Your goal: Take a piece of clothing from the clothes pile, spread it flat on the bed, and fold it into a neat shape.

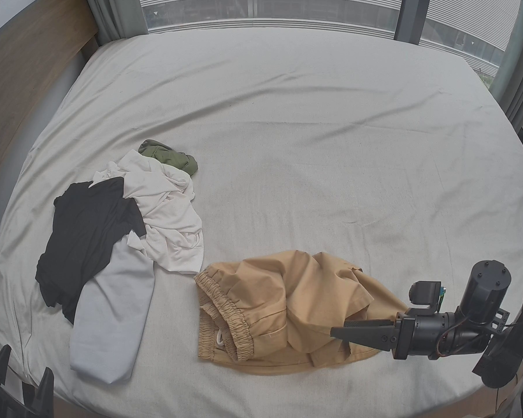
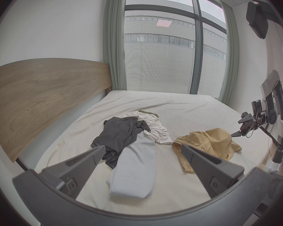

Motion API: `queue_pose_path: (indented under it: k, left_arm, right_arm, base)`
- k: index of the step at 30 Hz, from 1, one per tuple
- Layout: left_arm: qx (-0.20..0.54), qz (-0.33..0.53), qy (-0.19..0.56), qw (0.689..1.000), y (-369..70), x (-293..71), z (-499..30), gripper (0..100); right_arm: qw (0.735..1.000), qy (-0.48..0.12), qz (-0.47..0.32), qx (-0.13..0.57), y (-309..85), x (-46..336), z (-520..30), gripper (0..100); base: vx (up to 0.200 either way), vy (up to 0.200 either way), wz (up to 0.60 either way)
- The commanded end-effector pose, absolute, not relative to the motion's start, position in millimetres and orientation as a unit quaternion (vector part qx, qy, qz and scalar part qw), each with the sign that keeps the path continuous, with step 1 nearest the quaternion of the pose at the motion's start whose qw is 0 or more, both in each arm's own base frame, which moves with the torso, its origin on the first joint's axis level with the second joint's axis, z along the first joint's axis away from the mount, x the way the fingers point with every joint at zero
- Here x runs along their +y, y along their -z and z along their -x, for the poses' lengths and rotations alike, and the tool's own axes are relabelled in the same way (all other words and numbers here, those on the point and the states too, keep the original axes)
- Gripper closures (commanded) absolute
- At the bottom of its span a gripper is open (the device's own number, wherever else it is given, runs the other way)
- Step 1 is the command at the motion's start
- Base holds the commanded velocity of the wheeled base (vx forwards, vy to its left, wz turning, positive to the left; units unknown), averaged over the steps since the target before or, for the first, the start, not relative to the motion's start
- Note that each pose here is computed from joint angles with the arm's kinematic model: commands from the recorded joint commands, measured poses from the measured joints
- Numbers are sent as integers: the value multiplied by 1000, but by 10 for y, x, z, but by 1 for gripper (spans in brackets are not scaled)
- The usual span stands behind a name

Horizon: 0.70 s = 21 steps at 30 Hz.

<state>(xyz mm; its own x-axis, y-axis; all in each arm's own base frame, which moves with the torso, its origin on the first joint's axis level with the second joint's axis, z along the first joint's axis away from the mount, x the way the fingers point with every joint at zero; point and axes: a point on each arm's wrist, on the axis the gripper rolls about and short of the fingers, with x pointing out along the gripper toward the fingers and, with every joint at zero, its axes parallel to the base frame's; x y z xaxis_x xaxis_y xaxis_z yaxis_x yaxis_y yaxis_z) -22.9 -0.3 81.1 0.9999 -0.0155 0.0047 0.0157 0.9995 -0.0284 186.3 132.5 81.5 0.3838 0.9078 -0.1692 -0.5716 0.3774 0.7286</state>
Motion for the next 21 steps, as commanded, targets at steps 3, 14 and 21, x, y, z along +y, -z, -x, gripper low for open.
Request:
queue_pose_path:
  k: [3, 14, 21]
  left_arm:
    - [-1, 15, 8, 1000, -758, -3, 228, 0]
    - [-2, 15, 8, 1000, -760, -3, 228, 0]
    - [-1, 16, 8, 1000, -758, -3, 228, 0]
  right_arm:
    - [778, -476, -291, 289, -748, 1429, -1999, 0]
    - [759, -512, -279, 291, -659, 1798, -2115, 0]
    - [754, -513, -274, 305, -493, 1945, -2216, 0]
  base:
    - [0, 0, 0]
    - [0, 0, 0]
    - [0, 0, 0]
